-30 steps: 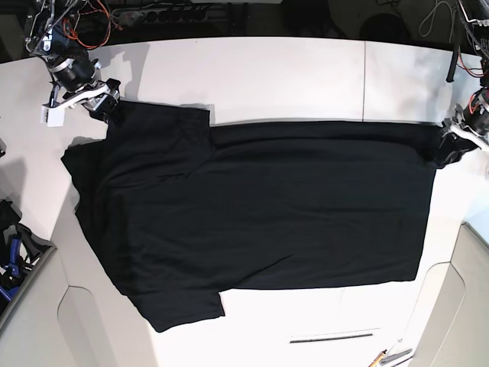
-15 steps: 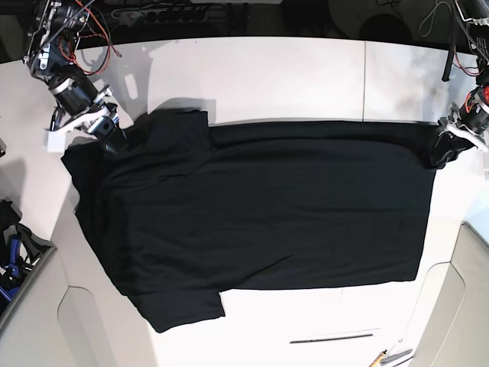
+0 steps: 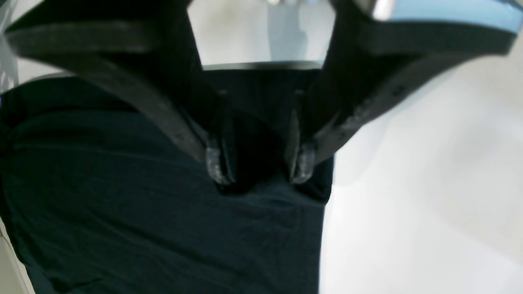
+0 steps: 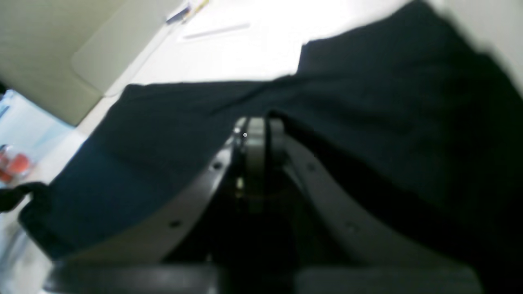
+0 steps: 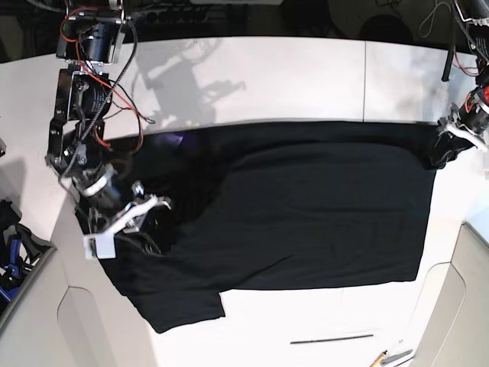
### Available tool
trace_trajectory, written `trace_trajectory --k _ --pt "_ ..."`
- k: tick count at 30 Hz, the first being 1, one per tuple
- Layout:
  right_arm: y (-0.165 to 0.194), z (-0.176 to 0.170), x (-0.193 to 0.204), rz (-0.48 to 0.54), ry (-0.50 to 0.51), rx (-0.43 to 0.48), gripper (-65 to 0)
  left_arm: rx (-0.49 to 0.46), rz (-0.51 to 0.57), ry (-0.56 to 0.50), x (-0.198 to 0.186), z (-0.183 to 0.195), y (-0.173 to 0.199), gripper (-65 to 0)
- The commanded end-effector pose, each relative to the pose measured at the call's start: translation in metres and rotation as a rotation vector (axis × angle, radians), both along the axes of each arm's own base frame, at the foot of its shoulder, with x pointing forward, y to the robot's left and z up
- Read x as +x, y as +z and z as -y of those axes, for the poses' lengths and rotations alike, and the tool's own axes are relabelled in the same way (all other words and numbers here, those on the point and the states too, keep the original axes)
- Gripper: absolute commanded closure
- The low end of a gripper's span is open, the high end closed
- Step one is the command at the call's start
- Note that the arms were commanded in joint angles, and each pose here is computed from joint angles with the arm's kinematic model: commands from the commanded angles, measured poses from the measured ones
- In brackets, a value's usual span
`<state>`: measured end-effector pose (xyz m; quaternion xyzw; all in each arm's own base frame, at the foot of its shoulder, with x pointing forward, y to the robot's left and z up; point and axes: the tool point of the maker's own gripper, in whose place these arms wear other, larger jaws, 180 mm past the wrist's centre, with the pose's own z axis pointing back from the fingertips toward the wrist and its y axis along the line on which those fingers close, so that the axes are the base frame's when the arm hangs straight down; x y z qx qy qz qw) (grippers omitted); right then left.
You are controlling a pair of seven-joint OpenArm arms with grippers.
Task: Fold the T-shirt properly
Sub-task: 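Release and regrasp the shirt edge with the right gripper further along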
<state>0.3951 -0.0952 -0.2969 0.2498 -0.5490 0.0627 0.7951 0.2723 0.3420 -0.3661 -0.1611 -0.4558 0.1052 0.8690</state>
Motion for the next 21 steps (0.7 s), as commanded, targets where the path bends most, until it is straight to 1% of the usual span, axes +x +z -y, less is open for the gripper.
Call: trace_trajectory --k 1,2,3,4,5,8,12,13,14,16,19,21 --pt "0.021 -0.001 0.011 0.069 0.005 0.001 -10.1 0.016 0.052 -0.002 0.008 -0.007 0.017 -23.7" --pt "0.023 -0.002 0.014 0.072 0.011 -0.006 -17.8 0.016 0.052 -0.003 0.008 -0.006 0.017 -23.7" --pt "0.025 -0.003 0.016 0.075 0.011 -0.006 -24.0 0.016 0.052 -0.002 0.008 -0.007 0.017 -23.7" --pt "0.026 -0.003 0.017 0.078 0.011 -0.006 -28.4 0.016 0.051 -0.003 0.008 -0.007 0.017 -23.7" --pt "0.026 -0.003 0.017 0.078 0.011 -0.006 -30.9 0.016 0.051 -0.003 0.008 -0.006 0.017 -23.7" --pt "0.023 -0.002 0.016 0.063 0.011 -0.012 -31.5 0.016 0.052 -0.002 0.008 -0.007 0.017 -23.7" --pt "0.013 0.005 0.013 0.009 0.009 -0.033 -31.4 0.015 0.056 -0.004 0.009 -0.006 0.018 -23.7" --pt "0.01 0.007 0.011 -0.011 0.007 -0.039 -30.5 0.005 0.072 -0.022 0.01 -0.003 0.021 -23.7" --pt "0.007 0.011 0.01 -0.03 0.004 -0.038 -27.8 -0.01 0.087 -0.023 0.011 -0.002 0.024 -23.7" --pt "0.004 0.018 0.007 -0.065 -0.004 -0.023 -18.0 -0.042 0.112 -0.017 0.013 0.0 0.03 -23.6" --pt "0.003 0.031 0.001 -0.109 -0.02 0.036 -1.2 -0.046 0.116 -0.034 0.014 0.005 0.034 -23.6" --pt "0.001 0.042 -0.004 -0.132 -0.042 0.074 0.0 -0.036 0.121 -0.05 0.016 0.008 0.038 -23.6"
